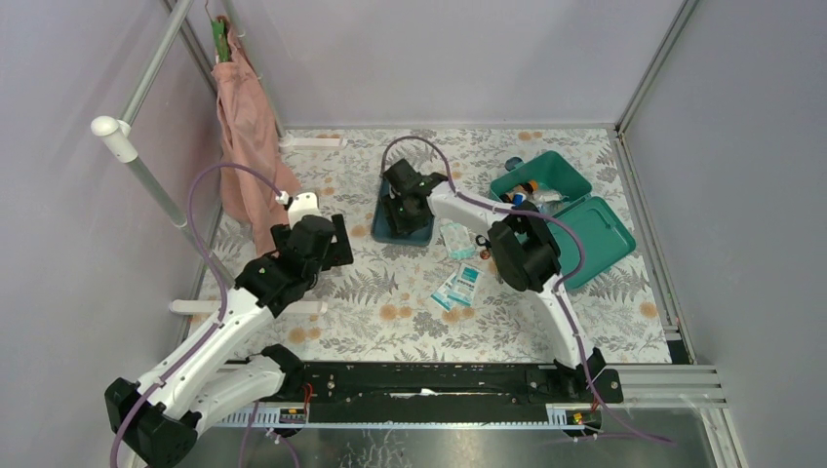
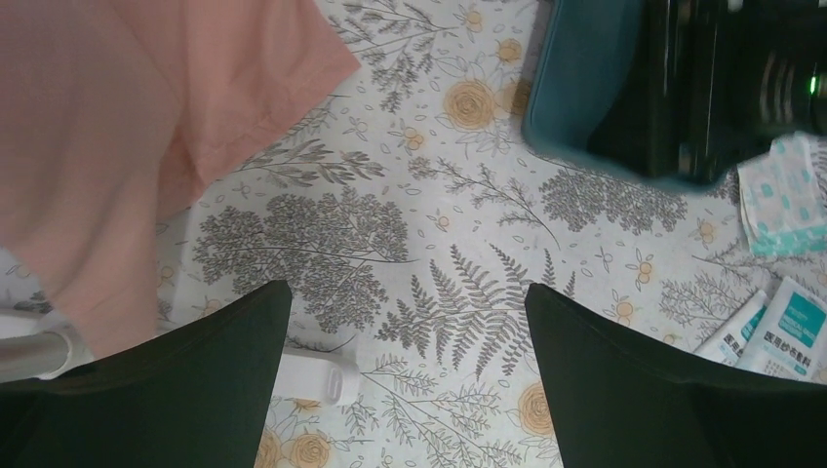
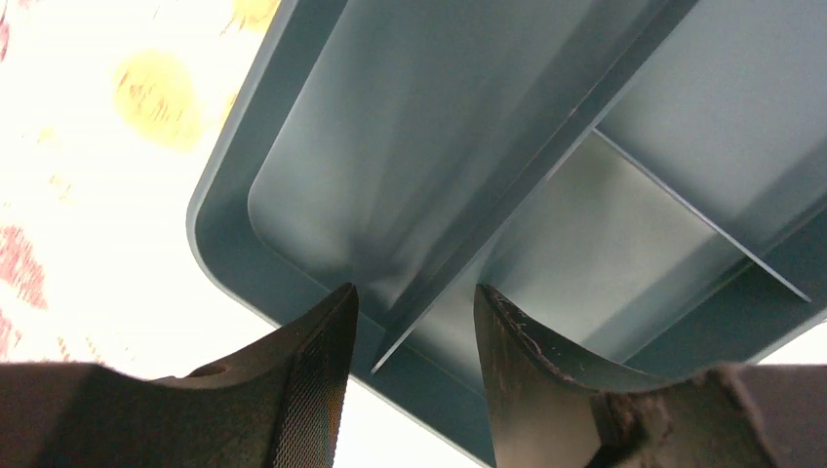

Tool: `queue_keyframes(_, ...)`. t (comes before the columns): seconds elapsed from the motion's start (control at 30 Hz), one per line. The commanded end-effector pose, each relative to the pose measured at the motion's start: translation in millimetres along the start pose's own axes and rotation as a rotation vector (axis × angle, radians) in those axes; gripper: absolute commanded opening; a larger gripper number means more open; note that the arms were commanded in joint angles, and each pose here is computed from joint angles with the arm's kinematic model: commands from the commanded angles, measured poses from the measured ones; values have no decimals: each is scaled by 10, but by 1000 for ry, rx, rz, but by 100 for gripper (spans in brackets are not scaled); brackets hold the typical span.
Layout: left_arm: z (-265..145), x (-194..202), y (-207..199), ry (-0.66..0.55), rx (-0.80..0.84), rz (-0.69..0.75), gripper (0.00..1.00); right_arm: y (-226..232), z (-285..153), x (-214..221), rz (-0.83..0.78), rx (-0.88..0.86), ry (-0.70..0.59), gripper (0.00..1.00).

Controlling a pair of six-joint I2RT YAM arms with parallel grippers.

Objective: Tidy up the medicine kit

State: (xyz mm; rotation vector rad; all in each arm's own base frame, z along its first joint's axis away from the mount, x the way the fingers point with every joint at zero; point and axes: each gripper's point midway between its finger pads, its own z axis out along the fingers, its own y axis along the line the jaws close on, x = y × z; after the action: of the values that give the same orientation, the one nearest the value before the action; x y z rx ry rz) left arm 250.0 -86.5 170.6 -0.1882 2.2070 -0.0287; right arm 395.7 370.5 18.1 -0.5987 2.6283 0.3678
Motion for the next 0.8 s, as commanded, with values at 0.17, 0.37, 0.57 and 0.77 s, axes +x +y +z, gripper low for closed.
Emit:
queue_keyframes(0.17, -208, -174, 302, -118, -100, -90, 99, 633, -488, 1040, 49, -124, 136, 55)
queue_keyframes(0.37, -216, -172, 300, -118, -95, -92, 99, 676, -1066, 952, 13, -119, 23, 64)
queue_keyframes(0.57, -223, -178, 297, -121, -92, -95, 99, 320, -1724, 597, 71, 42, -208, 70)
queue_keyframes(0.77, -226, -171, 273, -120, -81, -93, 99, -517, -1849, 811, 213, 240, -220, 69)
